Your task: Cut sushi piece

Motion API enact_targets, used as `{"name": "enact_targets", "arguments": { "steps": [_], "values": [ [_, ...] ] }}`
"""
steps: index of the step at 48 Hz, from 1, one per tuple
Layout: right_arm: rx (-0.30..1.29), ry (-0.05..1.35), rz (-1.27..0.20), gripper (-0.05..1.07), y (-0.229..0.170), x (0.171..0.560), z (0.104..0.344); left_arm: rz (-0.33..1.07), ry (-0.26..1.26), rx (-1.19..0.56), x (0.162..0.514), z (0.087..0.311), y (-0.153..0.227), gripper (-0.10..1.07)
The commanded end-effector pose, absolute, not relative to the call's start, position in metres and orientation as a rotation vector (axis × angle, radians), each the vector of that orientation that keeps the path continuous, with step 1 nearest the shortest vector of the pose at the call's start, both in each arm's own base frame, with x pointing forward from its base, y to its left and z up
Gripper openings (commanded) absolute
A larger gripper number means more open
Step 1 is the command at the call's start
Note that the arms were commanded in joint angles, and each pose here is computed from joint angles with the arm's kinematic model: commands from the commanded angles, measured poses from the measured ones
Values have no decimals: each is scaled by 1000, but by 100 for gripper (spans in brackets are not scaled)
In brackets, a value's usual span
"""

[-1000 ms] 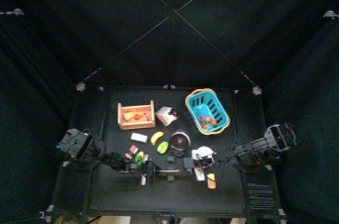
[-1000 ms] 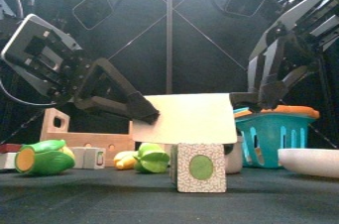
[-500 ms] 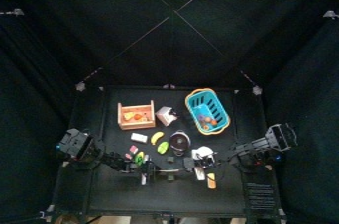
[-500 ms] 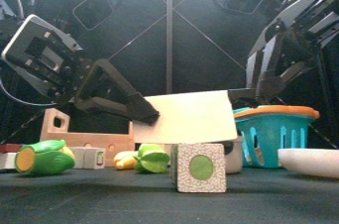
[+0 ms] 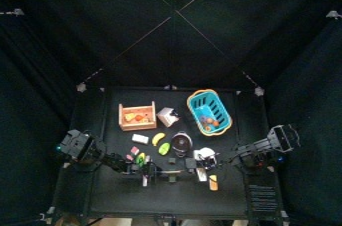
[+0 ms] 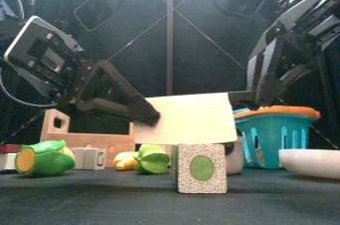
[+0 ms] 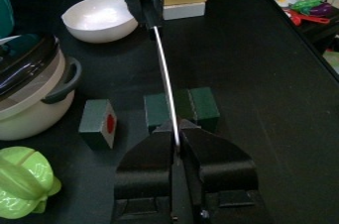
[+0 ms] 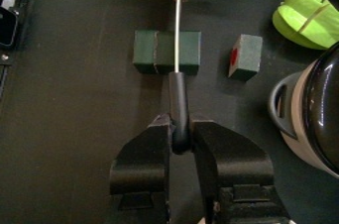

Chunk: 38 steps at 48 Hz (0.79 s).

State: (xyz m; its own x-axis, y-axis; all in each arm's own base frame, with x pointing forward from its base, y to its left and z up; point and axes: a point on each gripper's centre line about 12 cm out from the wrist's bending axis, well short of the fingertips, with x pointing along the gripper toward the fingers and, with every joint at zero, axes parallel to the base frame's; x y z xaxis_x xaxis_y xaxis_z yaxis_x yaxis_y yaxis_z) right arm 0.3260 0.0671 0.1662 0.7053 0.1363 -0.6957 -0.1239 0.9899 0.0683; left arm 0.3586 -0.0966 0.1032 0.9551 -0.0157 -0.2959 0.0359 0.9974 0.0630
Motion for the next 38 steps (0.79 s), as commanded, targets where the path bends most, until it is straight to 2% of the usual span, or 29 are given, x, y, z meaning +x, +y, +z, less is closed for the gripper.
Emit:
{"name": "enact_targets", "arguments": {
  "steps": [1, 20, 38],
  "values": [
    [22, 736, 142, 46, 65, 330, 175, -14, 245, 53, 368, 119, -95, 43],
    [32, 774, 135, 46, 65, 331, 162, -11, 258, 56, 368, 114, -95, 43],
    [46, 809, 127, 46, 66, 335, 147, 4, 309, 60, 368, 94, -93, 43]
  ]
}}
